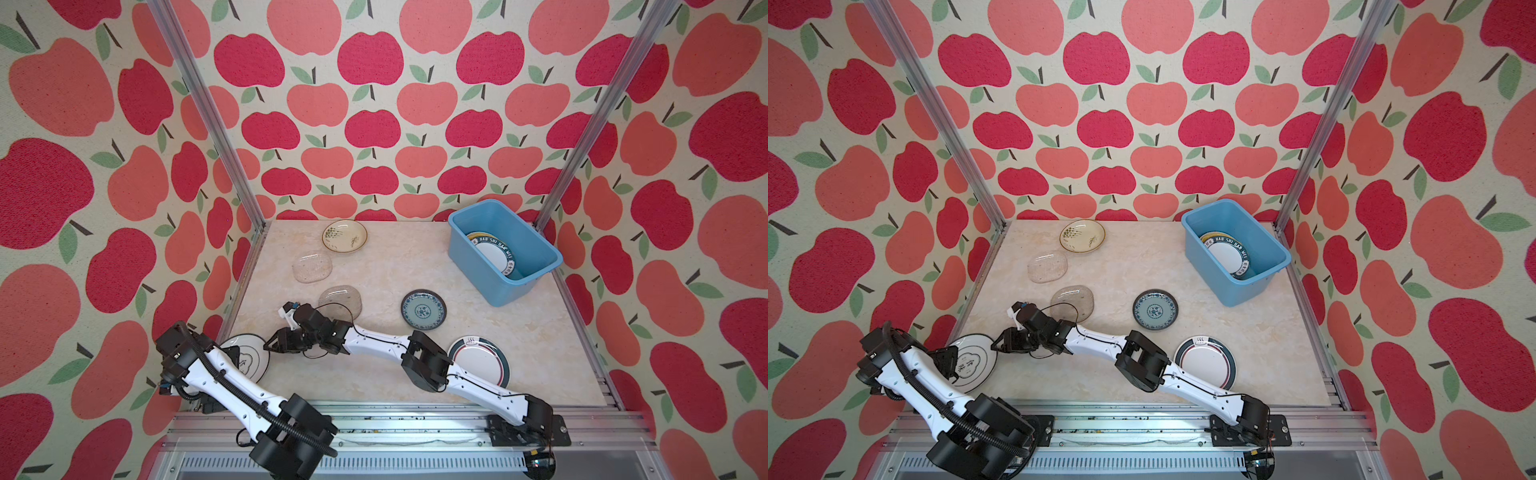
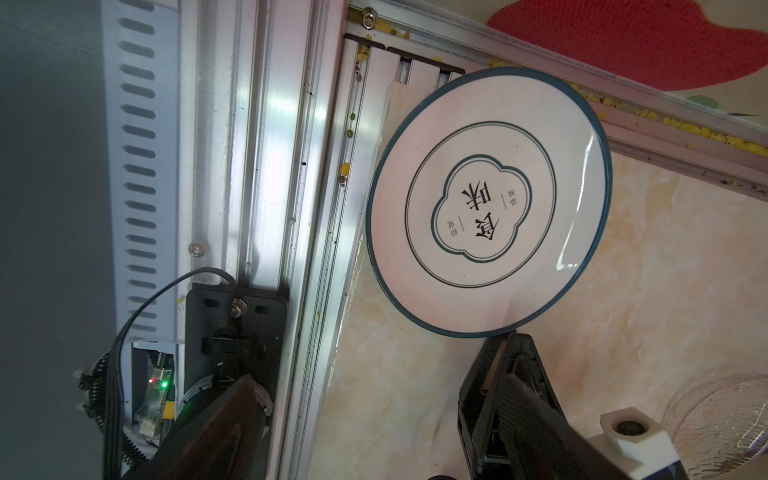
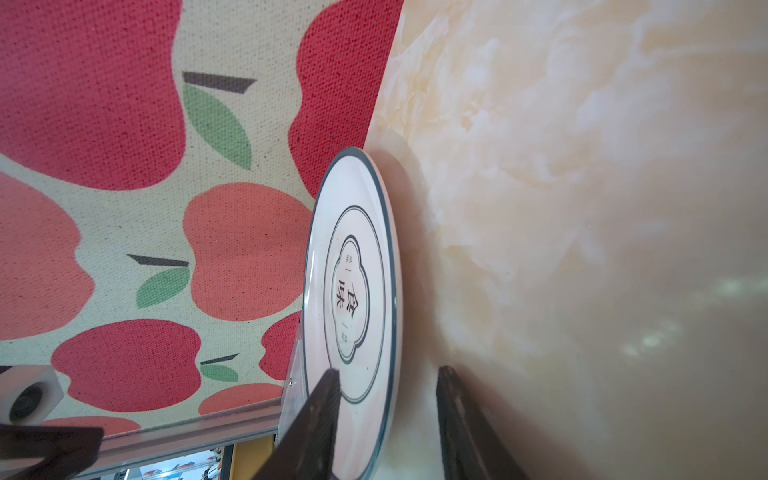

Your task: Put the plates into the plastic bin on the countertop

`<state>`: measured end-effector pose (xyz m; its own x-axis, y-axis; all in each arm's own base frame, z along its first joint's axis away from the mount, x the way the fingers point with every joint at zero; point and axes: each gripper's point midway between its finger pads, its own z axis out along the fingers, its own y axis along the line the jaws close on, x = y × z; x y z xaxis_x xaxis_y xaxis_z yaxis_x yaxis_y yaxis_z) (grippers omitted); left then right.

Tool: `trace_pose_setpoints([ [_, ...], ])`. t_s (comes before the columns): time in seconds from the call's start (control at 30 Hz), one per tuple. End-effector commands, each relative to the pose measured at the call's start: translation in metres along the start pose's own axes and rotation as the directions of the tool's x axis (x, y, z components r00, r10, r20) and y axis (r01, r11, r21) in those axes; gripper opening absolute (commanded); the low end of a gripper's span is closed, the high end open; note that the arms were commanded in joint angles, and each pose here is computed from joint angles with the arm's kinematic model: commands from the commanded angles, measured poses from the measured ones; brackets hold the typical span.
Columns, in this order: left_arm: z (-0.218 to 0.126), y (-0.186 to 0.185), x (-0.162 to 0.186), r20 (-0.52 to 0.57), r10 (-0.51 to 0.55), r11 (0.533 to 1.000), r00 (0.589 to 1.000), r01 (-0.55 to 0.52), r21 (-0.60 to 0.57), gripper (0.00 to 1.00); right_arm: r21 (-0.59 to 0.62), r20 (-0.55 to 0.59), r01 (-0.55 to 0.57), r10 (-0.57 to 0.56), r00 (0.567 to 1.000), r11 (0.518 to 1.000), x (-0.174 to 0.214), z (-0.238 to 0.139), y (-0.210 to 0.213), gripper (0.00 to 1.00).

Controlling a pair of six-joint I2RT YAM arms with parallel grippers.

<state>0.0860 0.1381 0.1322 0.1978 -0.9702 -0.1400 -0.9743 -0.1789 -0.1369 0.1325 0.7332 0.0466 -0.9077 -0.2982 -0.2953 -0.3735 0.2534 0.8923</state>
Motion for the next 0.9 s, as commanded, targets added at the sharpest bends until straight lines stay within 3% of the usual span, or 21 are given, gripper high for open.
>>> trace_pose_setpoints([
  [0.0,-0.001,-0.001,0.002,-0.011,-0.019,1.000,1.000,0.019,0.017,0.93,0.095,-0.019,-0.034,0.036,0.999,0.995,0.028,0.016,-0.050,0.39],
  [0.47,0.001,0.000,0.005,-0.009,-0.013,1.000,1.000,0.013,0.025,0.94,0.093,-0.013,-0.043,0.044,0.999,0.995,0.033,0.019,-0.054,0.18],
  [0.67,0.005,0.002,0.003,-0.005,-0.013,1.000,1.000,0.013,0.010,0.94,0.087,-0.002,-0.038,0.039,0.999,0.995,0.030,0.019,-0.054,0.16],
  [0.87,0.013,0.002,-0.003,0.012,-0.081,0.997,0.997,0.081,-0.004,0.94,0.054,-0.006,-0.026,0.027,1.000,0.998,0.022,0.014,-0.043,0.14],
])
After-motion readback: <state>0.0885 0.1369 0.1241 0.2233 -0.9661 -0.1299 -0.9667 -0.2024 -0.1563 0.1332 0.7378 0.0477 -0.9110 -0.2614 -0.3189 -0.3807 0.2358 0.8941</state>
